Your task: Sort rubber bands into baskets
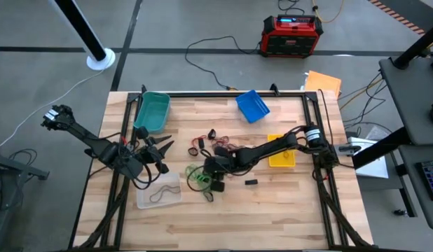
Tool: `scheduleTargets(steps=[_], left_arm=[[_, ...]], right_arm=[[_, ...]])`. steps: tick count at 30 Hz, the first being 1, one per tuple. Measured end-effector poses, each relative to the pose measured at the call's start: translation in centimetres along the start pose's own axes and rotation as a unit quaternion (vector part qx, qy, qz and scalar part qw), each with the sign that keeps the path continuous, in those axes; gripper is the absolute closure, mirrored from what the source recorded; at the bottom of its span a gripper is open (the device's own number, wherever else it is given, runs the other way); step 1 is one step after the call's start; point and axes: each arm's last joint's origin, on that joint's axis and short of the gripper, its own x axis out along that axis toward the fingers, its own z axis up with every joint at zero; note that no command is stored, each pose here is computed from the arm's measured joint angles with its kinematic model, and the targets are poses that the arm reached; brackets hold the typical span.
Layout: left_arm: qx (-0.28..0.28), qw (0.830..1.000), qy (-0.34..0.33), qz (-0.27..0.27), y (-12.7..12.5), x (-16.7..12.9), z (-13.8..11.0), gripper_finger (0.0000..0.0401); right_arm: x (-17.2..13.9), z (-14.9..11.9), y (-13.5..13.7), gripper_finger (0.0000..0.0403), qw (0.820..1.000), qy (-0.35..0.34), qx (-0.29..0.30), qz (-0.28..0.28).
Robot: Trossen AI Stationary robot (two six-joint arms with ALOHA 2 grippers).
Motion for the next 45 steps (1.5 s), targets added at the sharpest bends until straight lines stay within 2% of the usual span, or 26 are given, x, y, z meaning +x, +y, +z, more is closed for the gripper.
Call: scheduleTargets(steps=[4,10,16,22,26,37,45], left_arm=[[0.0,1.0,0.0,0.0,0.0,0.0,0.0,0.0324],[0.0,1.0,0.0,0.0,0.0,0.0,0.0,0.0324],[0.0,1.0,0.0,0.0,0.0,0.0,0.0,0.0324],[-0.003,1.0,0.0,0.0,0.0,0.0,0.0,0.0324],[-0.006,1.0,0.0,-0.001,0.0,0.0,0.0,0.0324],[-0.012,1.0,0.0,-0.001,0.0,0.0,0.0,0.0324],[-0.012,1.0,0.0,-0.001,0.0,0.0,0.0,0.0324]], right_arm=[[-1.6,-0.2,0.1,0.0332,0.999,0.027,0.019,-0.004],[-2.9,0.9,-0.2,0.0297,0.999,-0.013,0.031,-0.006],[-2.4,1.8,-0.3,0.0251,0.998,-0.063,-0.005,0.001],[-0.5,1.6,-0.1,0.0235,0.996,-0.077,-0.037,-0.002],[0.2,1.3,-0.2,0.0241,0.996,-0.07,-0.044,-0.013],[0.4,1.1,-0.2,0.0292,0.997,-0.062,-0.052,-0.01],[2.0,0.2,-0.1,0.0309,0.998,-0.04,-0.056,-0.013]])
